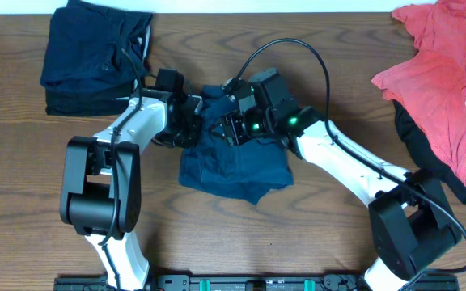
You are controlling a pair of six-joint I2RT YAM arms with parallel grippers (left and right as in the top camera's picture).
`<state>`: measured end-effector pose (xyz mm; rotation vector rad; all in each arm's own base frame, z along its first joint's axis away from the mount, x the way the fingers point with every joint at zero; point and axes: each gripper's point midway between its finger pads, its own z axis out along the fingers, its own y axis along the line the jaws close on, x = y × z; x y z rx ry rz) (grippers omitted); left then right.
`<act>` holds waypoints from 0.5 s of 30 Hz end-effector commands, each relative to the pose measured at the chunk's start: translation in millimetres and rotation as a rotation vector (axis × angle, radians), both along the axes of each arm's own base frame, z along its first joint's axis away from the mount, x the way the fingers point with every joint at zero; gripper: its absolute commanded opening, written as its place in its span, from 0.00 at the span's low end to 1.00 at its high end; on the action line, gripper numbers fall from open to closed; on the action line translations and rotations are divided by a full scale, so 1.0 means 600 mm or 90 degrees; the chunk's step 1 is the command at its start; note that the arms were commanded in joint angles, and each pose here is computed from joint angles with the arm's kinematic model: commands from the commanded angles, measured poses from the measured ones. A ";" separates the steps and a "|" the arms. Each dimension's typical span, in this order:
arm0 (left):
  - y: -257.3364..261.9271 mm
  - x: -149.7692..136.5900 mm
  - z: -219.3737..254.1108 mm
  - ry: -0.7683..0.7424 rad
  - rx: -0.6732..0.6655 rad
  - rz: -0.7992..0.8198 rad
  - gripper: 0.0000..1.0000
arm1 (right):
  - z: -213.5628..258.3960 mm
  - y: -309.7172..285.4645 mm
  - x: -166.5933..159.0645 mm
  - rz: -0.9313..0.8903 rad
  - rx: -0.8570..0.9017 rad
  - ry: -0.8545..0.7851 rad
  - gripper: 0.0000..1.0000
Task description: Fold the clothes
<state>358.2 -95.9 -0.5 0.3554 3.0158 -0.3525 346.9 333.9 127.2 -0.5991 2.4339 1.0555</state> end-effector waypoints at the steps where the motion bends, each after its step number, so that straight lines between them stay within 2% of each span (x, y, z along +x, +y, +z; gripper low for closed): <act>1: 0.035 0.007 0.031 -0.015 0.017 0.040 0.06 | 0.057 -0.028 0.027 -0.016 0.020 -0.039 0.47; 3: 0.048 0.007 0.059 -0.030 0.016 0.053 0.08 | 0.060 -0.052 0.038 -0.035 0.006 -0.038 0.47; 8: 0.065 0.005 0.125 -0.078 0.010 0.071 0.52 | 0.056 -0.113 0.060 -0.071 -0.024 -0.033 0.48; 11: 0.064 0.005 0.149 -0.100 0.005 0.082 0.73 | 0.051 -0.136 0.070 -0.089 -0.031 -0.026 0.49; 15: 0.052 -0.005 0.156 -0.084 -0.025 0.096 0.78 | 0.045 -0.160 0.077 -0.104 -0.042 -0.020 0.49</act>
